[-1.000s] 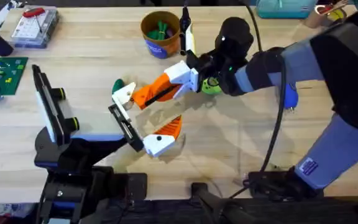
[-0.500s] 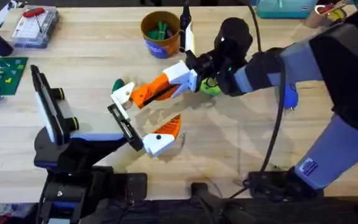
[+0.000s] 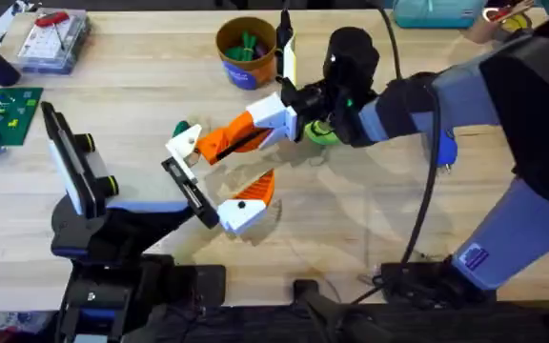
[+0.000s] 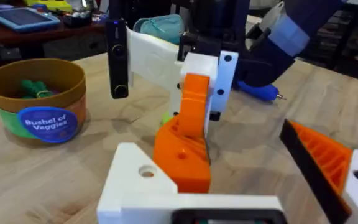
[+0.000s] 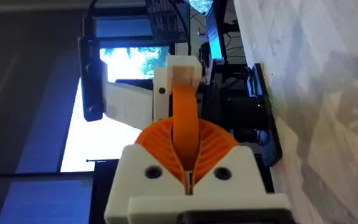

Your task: Pick up the gripper from the table and insert it into the empty holder that is missing its gripper. Then pick up a screw, insert it into the mounting hole, and use the screwdriver to tighten it. Finally, clean up the table by picking up the vegetable and placing it into the bucket.

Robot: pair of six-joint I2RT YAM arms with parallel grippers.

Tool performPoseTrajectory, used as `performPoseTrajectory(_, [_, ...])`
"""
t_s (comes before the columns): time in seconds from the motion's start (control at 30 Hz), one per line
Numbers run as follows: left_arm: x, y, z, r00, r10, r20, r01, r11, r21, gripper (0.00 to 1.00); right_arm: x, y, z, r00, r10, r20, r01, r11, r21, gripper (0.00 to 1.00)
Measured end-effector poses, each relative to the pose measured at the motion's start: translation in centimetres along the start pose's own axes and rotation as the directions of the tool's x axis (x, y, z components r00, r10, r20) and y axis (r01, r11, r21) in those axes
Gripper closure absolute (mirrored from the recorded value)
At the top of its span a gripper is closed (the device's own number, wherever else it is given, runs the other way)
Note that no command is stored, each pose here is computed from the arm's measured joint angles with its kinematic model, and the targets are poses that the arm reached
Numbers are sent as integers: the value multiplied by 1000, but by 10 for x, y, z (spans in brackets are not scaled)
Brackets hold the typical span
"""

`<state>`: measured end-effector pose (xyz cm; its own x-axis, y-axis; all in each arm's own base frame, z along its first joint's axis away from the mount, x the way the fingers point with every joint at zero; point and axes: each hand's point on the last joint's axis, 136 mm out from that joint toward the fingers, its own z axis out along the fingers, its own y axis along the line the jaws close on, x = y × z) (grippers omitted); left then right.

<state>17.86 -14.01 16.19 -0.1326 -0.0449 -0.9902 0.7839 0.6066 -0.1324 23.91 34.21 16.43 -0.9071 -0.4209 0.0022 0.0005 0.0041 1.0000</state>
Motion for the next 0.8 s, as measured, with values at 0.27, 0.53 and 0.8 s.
performPoseTrajectory(0.27, [0, 0, 0, 1000, 0, 0, 0, 1000, 1, 13, 0, 0, -1, 1000, 2, -1, -2, 1000, 0, 979])
performPoseTrajectory(0.53, [0, -2, 0, 1000, 2, -1, -2, 1000, 14, 13, 0, 6, -2, 999, 36, -3, -36, 999, -7, 979])
performPoseTrajectory(0.8, [1, -6, 0, 1000, 16, -3, -16, 999, 35, 13, -1, 9, -2, 997, 71, 3, -71, 997, -10, 979])
